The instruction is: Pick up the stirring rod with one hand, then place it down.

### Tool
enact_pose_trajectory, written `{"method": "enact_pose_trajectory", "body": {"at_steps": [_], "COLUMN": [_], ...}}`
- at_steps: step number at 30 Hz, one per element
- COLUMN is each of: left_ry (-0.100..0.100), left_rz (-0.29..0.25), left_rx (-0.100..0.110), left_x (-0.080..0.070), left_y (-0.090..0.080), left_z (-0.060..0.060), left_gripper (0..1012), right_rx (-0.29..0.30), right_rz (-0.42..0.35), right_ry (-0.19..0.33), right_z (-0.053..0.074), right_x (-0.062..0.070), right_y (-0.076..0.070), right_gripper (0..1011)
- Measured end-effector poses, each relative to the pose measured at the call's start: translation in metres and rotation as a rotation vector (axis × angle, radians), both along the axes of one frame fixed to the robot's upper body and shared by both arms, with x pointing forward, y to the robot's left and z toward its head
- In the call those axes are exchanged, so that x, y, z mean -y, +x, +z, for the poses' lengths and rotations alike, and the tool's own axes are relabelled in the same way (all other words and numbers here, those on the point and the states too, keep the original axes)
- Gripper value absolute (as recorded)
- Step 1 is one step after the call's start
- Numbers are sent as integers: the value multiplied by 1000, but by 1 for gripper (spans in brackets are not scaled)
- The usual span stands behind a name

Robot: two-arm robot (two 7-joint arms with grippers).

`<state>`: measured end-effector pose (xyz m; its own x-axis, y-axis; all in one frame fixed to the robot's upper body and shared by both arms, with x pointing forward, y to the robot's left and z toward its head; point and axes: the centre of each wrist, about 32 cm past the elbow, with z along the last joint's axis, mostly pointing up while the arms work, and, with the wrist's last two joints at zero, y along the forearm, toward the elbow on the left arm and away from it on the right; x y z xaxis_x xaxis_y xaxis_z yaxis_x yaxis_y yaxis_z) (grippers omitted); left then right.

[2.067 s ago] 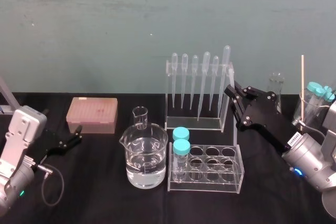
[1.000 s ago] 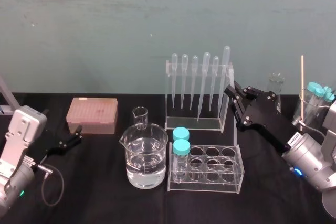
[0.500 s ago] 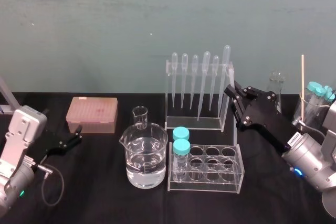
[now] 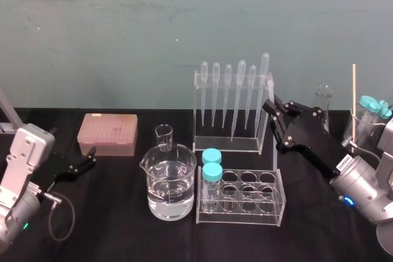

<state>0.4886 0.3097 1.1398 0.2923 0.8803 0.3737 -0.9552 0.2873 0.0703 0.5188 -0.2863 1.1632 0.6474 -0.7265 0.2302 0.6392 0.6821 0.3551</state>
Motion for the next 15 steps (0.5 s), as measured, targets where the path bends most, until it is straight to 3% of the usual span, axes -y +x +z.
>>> {"method": "enact_pose_trajectory", "body": {"at_steps": [8, 15], "left_ry": [0, 0], "left_rz": [0, 0], "left_rx": [0, 0], "left_x": [0, 0], "left_y": [0, 0], "left_z": [0, 0], "left_gripper": [1000, 1000], "right_rx": [3, -31], "right_rz": [13, 40], "right_ry": [-25, -55], "right_z": [3, 0], "right_x": [-1, 0], "right_y": [-4, -12], "right_gripper": [68, 68]}}
